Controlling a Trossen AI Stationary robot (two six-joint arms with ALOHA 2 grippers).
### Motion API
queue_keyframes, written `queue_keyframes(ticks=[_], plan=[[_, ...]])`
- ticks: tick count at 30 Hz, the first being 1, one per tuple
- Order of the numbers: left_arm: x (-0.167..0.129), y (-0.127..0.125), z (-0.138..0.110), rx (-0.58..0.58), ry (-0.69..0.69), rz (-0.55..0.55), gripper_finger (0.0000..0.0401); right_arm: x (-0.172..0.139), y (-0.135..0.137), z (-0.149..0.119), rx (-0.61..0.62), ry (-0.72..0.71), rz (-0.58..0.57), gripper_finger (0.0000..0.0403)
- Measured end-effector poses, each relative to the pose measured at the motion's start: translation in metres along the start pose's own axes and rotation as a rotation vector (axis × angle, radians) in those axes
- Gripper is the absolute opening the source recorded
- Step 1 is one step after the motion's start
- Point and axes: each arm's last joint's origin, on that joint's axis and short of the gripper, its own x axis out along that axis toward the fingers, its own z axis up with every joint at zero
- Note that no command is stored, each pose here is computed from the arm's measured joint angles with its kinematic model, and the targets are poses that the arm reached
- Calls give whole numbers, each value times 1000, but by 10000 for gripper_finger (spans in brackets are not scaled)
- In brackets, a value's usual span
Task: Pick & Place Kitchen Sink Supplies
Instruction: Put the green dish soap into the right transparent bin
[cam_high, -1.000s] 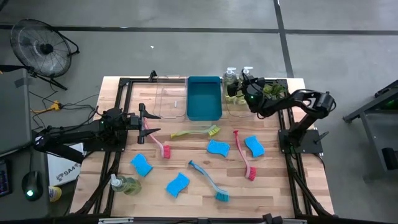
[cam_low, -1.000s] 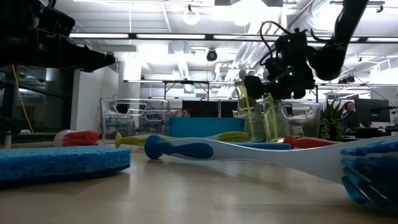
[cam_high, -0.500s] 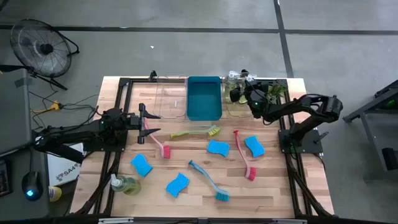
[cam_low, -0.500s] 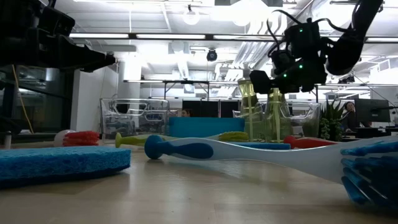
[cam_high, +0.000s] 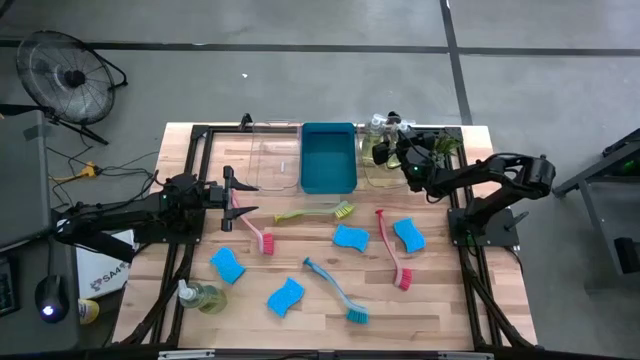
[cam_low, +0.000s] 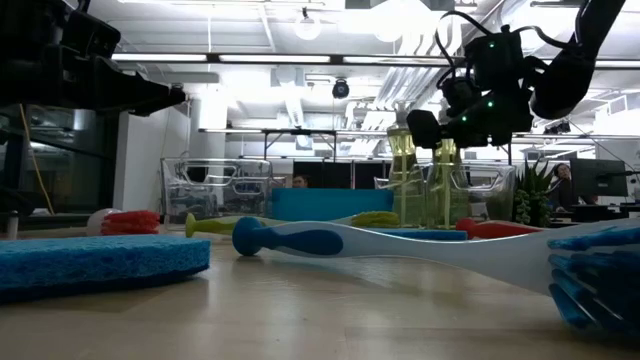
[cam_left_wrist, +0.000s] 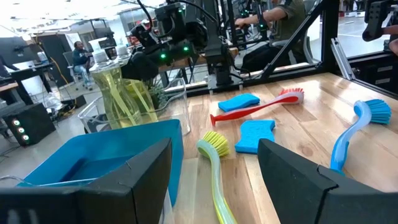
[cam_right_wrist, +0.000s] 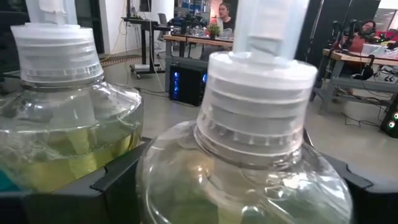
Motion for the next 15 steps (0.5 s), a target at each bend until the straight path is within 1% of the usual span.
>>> queue_keyframes(ticks=[9, 15], plan=[[0, 0, 0, 0, 1, 0, 234, -4, -5, 12, -24, -22, -29, 326], [0, 0, 0, 0, 0, 0, 234, -9, -6, 19, -8, -35, -37, 326]])
